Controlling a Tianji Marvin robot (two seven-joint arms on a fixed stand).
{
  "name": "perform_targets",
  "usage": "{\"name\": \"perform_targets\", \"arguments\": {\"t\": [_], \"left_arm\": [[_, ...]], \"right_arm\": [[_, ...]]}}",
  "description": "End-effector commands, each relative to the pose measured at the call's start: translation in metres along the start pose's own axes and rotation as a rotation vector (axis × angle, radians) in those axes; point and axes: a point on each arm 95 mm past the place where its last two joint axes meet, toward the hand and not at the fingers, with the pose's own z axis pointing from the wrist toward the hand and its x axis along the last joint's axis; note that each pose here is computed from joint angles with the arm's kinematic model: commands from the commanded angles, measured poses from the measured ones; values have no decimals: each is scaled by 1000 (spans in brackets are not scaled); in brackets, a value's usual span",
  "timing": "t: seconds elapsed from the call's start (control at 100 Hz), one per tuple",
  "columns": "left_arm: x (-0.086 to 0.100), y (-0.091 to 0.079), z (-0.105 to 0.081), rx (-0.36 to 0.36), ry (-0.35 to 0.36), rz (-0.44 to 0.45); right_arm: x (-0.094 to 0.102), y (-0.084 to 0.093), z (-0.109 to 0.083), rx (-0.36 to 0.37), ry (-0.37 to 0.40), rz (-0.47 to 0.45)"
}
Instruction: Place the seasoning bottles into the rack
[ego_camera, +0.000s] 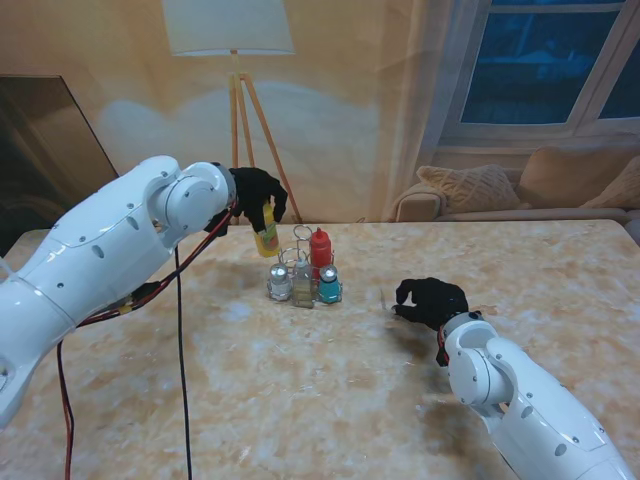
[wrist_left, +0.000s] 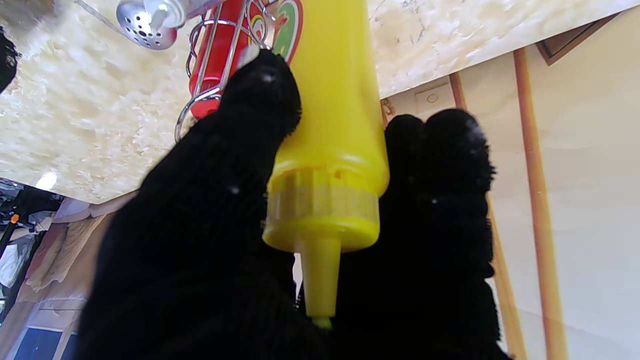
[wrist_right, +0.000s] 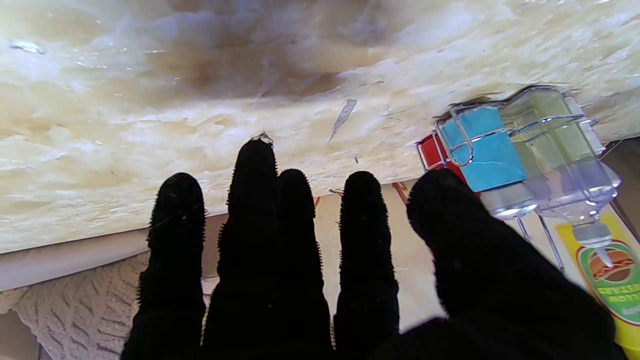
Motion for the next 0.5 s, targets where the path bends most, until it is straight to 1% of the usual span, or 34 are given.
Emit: {"name": "perform_targets", "arguments": {"t": [0.0, 0.25, 0.49], "left_arm": [[10, -4, 5, -4, 13, 7], [18, 1, 17, -23, 27, -4], [20, 5, 26, -37, 19, 1]], "right_arm": [[2, -6, -2, 21, 5, 3], [1, -5, -3, 13, 2, 2], [0, -5, -4, 11, 1, 2]]}}
